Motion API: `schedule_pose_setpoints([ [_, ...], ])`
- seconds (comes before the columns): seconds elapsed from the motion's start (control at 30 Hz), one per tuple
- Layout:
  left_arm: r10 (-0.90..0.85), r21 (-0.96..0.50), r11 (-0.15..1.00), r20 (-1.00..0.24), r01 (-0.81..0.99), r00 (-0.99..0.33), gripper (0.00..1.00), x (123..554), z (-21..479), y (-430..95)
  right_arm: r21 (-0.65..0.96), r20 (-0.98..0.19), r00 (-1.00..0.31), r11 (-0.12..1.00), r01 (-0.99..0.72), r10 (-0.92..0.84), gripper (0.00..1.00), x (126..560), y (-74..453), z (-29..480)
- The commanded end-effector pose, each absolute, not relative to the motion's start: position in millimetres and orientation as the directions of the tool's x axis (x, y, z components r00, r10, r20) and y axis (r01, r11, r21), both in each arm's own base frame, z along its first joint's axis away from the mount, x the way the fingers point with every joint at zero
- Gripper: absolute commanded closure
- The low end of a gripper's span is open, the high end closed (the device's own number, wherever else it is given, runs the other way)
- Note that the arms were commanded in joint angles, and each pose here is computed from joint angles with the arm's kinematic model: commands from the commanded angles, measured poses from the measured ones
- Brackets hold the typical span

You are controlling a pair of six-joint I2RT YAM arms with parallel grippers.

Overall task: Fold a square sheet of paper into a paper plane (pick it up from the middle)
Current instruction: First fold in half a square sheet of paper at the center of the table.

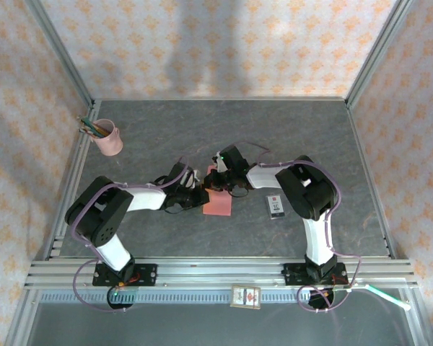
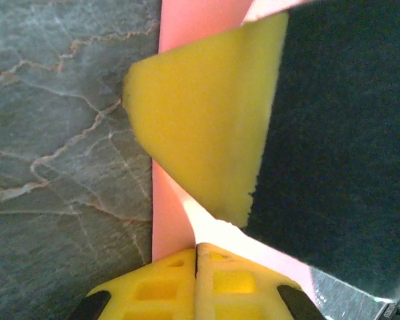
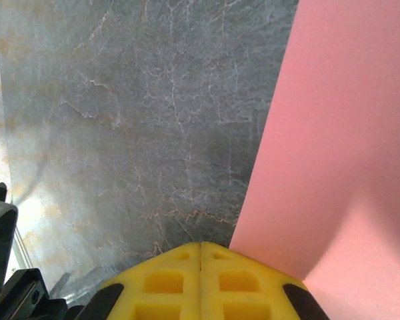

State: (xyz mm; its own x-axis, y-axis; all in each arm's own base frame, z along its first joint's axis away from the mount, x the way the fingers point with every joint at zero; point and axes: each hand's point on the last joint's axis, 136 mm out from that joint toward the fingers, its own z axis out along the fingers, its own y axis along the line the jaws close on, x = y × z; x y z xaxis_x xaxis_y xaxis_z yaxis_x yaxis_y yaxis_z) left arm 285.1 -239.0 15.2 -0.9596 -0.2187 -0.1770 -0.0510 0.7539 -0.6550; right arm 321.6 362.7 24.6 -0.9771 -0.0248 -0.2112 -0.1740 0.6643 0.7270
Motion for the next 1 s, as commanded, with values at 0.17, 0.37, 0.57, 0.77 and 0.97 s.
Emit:
schedule_pose_setpoints([
  [0.17, -0.205, -0.47, 0.869, -0.061, -0.154, -0.977, 1.0, 243, -37, -198, 0.682, -0.177, -0.984, 0.722, -0.117, 0.007, 1.0, 323, 351, 10],
  [0.37, -0.194, -0.435, 0.885, -0.015, -0.168, -0.981, 1.0, 223, -49, -187, 0.685, -0.19, -0.982, 0.719, -0.122, 0.015, 1.0, 337, 354, 15],
  [0.57, -0.182, -0.409, 0.898, -0.007, -0.163, -0.983, 1.0, 214, -55, -180, 0.682, -0.198, -0.98, 0.722, -0.119, 0.025, 1.0, 350, 353, 16],
  [0.77, -0.178, -0.384, 0.909, -0.001, -0.164, -0.984, 1.0, 208, -59, -173, 0.677, -0.202, -0.979, 0.727, -0.114, 0.035, 1.0, 363, 351, 15],
  [0.97, -0.169, -0.37, 0.916, 0.003, -0.158, -0.986, 1.0, 204, -62, -170, 0.669, -0.207, -0.978, 0.734, -0.114, 0.037, 1.0, 378, 351, 13],
])
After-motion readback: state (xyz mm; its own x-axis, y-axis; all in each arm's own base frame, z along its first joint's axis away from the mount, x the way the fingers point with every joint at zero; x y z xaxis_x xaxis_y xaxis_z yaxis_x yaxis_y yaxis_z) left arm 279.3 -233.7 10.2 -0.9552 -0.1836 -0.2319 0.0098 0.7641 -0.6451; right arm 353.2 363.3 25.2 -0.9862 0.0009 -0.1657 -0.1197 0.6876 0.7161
